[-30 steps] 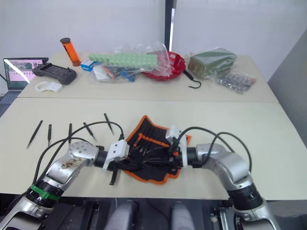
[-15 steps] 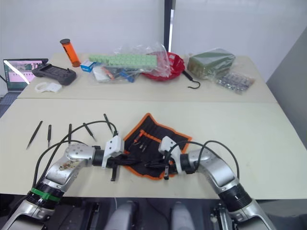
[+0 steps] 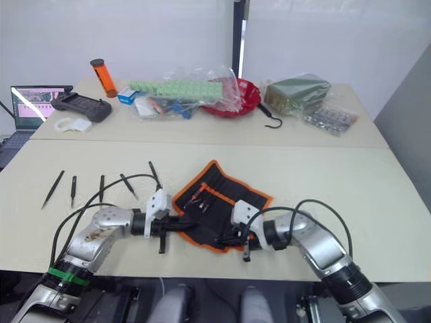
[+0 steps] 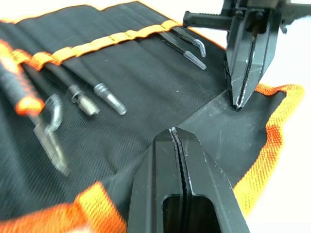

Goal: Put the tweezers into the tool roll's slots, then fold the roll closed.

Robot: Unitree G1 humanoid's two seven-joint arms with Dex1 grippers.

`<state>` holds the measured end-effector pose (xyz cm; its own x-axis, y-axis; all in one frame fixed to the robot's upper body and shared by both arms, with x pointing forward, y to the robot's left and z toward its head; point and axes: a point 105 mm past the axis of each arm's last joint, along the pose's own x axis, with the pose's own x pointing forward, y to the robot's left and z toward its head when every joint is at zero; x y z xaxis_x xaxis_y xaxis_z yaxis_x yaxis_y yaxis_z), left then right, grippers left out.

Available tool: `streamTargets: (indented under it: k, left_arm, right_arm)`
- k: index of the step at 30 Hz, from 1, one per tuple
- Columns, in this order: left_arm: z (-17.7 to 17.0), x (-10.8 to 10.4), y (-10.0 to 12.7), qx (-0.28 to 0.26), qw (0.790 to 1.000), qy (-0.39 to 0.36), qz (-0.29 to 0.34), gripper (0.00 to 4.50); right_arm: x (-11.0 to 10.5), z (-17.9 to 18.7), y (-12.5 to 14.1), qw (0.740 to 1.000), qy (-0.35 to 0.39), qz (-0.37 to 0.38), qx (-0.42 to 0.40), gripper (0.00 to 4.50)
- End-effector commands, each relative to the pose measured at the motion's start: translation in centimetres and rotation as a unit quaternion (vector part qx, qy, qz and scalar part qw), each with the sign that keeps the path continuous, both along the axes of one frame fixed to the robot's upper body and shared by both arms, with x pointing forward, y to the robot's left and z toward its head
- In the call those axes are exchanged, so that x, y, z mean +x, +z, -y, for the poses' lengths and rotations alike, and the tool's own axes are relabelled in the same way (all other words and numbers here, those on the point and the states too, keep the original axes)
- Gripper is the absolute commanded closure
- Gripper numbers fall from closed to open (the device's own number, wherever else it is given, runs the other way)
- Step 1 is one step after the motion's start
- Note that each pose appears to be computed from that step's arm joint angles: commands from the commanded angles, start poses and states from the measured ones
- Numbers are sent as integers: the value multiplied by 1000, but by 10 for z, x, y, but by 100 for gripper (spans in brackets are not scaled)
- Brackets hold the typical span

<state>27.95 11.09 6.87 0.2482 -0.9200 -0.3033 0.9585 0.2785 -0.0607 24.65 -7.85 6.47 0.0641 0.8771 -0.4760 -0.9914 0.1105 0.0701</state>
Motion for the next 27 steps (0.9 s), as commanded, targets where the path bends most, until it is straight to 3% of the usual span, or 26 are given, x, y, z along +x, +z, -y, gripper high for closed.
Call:
streamTargets:
  k: [1, 5, 8, 17, 22, 27]
  left_arm:
    - [-17, 2, 8, -12, 999, 40, -13, 450]
    - [-18, -2, 18, -32, 999, 39, -17, 450]
    - [-17, -4, 29, -48, 998, 36, -6, 450]
    - [-10, 2, 52, -92, 995, 23, 26, 450]
    - [2, 3, 46, -68, 997, 13, 40, 450]
    - [9, -1, 19, -2, 999, -1, 42, 450]
  right_arm:
    - [-12, 16, -22, 998, 4, -33, -55, 448]
    - [-20, 23, -14, 998, 16, -35, -57, 448]
    - [-24, 21, 9, 999, 18, -41, -19, 448]
    - [-14, 3, 52, 998, 19, -20, 56, 448]
    - [-7, -5, 45, 999, 15, -10, 42, 448]
    - [-18, -17, 24, 998, 32, -41, 33, 448]
